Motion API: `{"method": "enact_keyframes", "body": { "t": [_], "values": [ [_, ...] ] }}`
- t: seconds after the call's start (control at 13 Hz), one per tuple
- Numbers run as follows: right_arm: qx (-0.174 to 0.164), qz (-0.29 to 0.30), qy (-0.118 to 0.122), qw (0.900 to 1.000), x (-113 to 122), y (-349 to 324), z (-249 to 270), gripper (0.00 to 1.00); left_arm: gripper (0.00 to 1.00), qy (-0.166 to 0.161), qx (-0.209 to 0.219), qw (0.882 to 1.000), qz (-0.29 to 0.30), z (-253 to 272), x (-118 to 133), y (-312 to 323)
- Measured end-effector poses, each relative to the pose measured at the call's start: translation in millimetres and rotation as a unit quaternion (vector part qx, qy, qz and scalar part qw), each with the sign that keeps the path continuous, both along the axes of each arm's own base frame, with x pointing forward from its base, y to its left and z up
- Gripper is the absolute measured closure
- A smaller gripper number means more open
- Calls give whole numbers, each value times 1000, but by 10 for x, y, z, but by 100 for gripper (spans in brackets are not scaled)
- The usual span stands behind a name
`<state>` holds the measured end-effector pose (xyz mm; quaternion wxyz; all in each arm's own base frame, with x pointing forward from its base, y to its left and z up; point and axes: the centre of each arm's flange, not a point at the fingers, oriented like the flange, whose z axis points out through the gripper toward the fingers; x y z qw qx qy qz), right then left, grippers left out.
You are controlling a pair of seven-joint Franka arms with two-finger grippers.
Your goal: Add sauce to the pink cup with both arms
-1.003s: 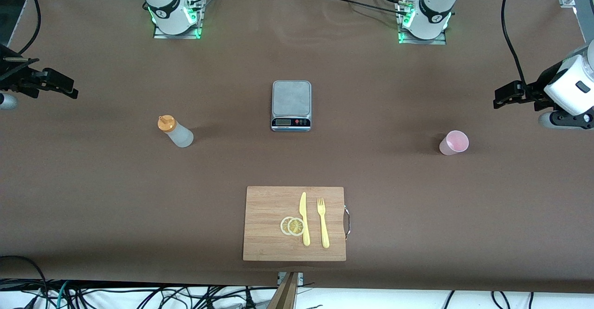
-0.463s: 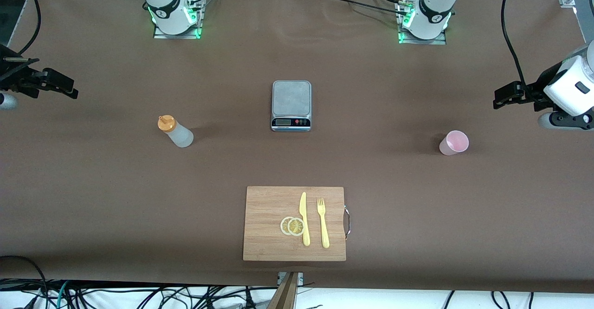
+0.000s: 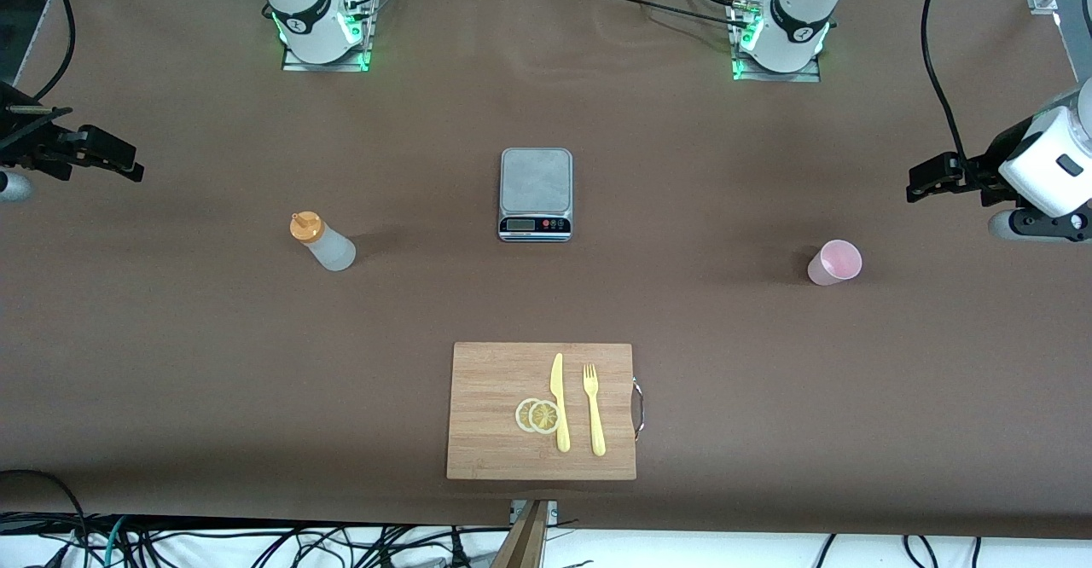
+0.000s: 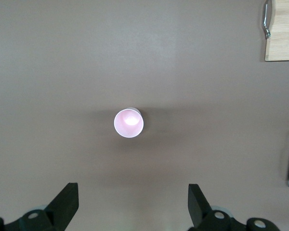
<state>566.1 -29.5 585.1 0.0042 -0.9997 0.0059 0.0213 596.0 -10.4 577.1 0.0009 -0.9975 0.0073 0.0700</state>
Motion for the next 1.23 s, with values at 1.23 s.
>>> {"method": "enact_keyframes", "body": {
  "t": [1.23],
  "values": [
    [0,0,4,1000,-4,0,-13,0,0,53,-13,998,-27,-1438,133,646]
  ]
}}
